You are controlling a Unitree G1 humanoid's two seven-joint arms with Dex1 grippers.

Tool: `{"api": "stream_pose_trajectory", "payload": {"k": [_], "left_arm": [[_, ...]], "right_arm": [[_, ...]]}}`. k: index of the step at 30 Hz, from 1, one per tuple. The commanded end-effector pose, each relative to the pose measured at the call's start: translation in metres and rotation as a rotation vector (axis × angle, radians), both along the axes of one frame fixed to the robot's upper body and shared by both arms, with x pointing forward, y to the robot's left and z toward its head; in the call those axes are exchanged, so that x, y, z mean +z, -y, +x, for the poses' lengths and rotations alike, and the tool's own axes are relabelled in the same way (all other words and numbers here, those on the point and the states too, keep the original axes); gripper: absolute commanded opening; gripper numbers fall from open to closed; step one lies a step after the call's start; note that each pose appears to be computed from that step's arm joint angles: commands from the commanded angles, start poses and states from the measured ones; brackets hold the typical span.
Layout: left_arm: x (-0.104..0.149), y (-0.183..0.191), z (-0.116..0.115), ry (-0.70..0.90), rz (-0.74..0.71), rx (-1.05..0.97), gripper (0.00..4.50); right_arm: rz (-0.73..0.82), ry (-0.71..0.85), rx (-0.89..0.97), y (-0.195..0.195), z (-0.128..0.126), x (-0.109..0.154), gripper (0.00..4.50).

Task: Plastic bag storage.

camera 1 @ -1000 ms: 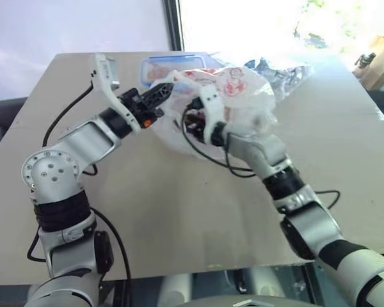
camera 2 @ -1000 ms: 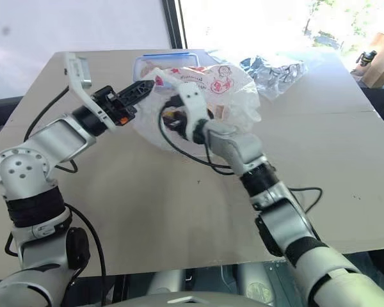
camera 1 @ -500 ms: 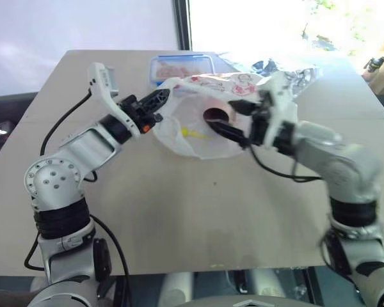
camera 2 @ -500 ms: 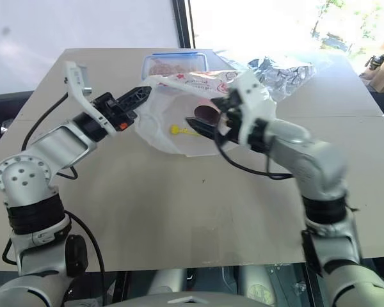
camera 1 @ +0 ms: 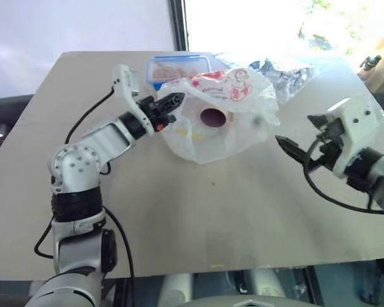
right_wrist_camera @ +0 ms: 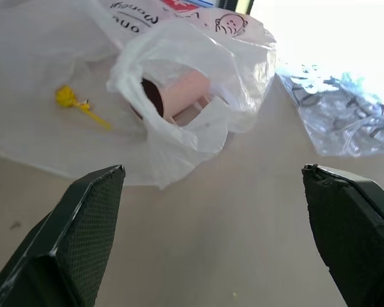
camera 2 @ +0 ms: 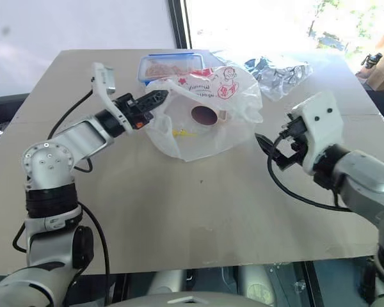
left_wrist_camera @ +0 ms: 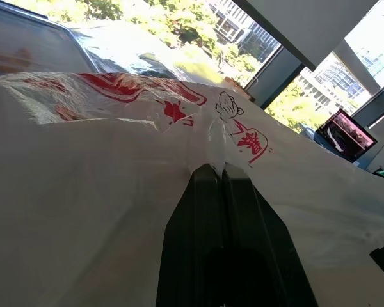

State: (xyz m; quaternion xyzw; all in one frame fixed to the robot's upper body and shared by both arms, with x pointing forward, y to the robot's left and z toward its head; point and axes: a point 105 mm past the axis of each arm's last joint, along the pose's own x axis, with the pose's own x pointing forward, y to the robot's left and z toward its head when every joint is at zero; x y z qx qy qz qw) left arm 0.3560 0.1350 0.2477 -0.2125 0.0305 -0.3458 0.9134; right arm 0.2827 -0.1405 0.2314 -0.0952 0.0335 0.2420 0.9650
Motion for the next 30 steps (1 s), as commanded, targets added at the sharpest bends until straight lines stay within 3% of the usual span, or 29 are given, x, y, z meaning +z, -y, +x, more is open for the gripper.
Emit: {"api": "stream_pose_trajectory", "payload": {"k": [1, 6, 12, 21, 30], "left_arm": [[0.015, 0.000, -0.004, 0.068, 0.007, -0.009, 0.00], [0.015, -0.006, -0.007, 0.076, 0.021, 0.015, 0.00], [0.016, -0.009, -0.011, 0.086, 0.025, 0.033, 0.00], [0.015, -0.012, -0.012, 0.087, 0.026, 0.049, 0.00], [0.015, -0.012, -0.010, 0.082, 0.026, 0.048, 0.00]], "right_arm": [[-0.020, 0.049, -0.060, -0.001, 0.016, 0.005, 4.47], [-0.032, 0.074, -0.024, -0.018, 0.027, 0.006, 4.47], [-0.151, 0.140, 0.028, -0.037, 0.031, 0.008, 4.47], [-0.344, 0.184, 0.125, -0.055, 0.021, -0.001, 4.47], [-0.364, 0.217, 0.229, -0.070, 0.006, -0.001, 4.47]]}}
